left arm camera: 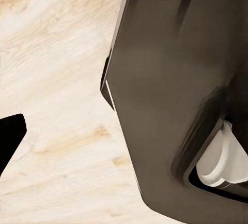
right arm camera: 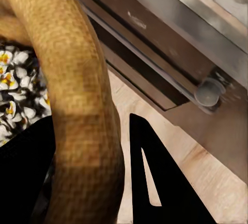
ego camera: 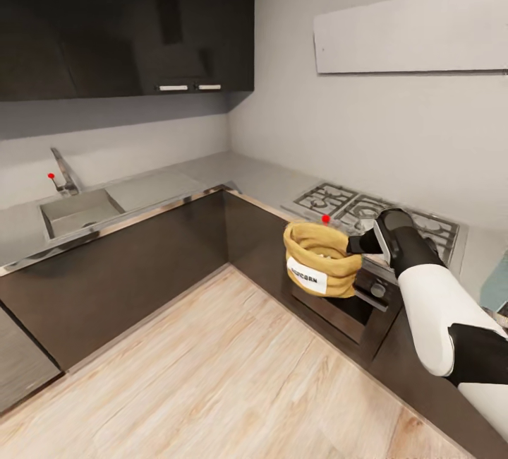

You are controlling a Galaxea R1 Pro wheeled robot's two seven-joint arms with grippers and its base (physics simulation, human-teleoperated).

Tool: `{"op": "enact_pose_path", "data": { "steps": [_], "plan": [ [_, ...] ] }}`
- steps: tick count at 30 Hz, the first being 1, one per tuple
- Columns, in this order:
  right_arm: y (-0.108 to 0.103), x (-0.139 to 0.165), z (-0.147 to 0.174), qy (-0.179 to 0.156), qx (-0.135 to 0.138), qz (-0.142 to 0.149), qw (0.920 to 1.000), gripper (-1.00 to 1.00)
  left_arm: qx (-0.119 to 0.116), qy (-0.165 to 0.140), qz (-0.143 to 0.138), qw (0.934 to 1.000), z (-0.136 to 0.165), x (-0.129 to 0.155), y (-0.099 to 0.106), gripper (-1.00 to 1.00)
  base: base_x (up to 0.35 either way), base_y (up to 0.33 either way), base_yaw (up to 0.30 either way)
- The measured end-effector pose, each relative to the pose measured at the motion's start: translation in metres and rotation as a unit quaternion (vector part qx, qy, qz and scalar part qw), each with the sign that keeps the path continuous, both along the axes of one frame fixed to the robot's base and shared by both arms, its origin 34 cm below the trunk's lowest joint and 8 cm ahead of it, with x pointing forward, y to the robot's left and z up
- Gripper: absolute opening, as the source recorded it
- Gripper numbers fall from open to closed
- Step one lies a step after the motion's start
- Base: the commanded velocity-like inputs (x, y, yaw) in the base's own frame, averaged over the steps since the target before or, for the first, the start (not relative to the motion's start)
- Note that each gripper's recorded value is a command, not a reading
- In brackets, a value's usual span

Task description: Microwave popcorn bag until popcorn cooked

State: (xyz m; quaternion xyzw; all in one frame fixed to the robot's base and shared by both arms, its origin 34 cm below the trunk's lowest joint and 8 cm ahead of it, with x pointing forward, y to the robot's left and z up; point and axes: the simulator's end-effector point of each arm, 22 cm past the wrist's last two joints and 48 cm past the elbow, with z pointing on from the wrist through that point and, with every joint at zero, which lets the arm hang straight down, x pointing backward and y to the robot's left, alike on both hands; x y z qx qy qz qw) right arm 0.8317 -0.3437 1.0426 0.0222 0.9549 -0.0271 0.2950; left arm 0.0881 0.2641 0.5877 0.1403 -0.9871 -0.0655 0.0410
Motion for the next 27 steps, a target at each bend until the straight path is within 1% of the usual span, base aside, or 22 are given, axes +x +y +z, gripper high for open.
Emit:
{"op": "enact_pose_path", "data": {
  "steps": [8,17,21,27],
  "plan": [
    [0.006,-0.017,-0.024,0.023,0.010,0.004,0.9997,-1.00,0.000,-0.006,0.000,1.0000,0.000,0.005,0.000,1.00,-0.001,0.000,-0.093],
    [0.006,-0.020,-0.019,0.020,0.010,0.004,0.9997,-1.00,0.000,-0.013,-0.001,0.9999,-0.001,0.010,0.000,1.00,0.000,0.000,-0.093],
    [0.006,-0.028,-0.028,0.028,0.010,0.004,0.9996,-1.00,0.000,-0.017,-0.001,0.9999,-0.001,0.013,0.000,1.00,0.000,0.000,-0.093],
    [0.006,-0.030,-0.025,0.026,0.010,0.005,0.9996,-1.00,0.000,-0.021,0.000,0.9998,-0.001,0.016,0.000,1.00,0.000,0.000,-0.093]
  ]
}}
